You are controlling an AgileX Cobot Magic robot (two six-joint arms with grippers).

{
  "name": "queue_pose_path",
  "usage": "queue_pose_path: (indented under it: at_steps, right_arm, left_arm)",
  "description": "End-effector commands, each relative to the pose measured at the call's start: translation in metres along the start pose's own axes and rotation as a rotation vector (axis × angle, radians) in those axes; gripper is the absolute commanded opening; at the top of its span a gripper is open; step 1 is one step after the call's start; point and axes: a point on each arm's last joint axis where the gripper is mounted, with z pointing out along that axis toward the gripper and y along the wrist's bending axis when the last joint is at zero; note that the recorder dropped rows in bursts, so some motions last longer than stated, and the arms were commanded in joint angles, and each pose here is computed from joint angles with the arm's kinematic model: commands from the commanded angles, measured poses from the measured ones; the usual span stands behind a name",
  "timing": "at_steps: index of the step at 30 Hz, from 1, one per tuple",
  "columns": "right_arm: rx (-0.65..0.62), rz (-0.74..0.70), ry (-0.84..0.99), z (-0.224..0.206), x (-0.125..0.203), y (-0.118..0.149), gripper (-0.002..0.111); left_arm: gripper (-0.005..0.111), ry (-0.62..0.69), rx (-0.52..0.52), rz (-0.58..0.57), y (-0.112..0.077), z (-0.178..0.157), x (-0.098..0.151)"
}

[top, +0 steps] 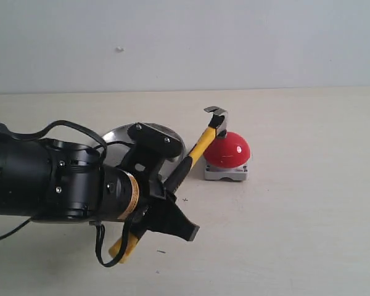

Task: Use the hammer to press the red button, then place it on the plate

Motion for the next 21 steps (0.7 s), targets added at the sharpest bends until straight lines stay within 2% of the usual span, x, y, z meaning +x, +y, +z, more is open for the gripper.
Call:
queue_pose_path:
  at_steps: [1, 5, 10, 15, 21]
  right_arm:
    - [-0.003, 0.002, 0.001, 0.0, 0.001, 0.0, 0.0]
    - [-0.003, 0.002, 0.001, 0.0, 0.001, 0.0, 0.0]
    - [-0.003, 0.002, 0.001, 0.0, 0.001, 0.0, 0.0]
    - [-0.003, 0.002, 0.001, 0.0, 0.001, 0.0, 0.0]
    - [-0.003, 0.002, 0.001, 0.0, 0.001, 0.0, 0.0]
  left_arm:
    - [0.0, -0.153, 0.015, -0.008, 0.002, -0.045, -0.029]
    - [0.0, -0.324, 0.034, -0.03, 0.008, -0.103, -0.049]
    - [0.0, -0.477, 0.052, -0.07, 0.017, -0.16, -0.056]
    - [0.0, -0.558, 0.093, -0.125, 0.021, -0.187, -0.058]
    - [0.0, -0.665, 0.134, -0.268, 0.045, -0.204, -0.065]
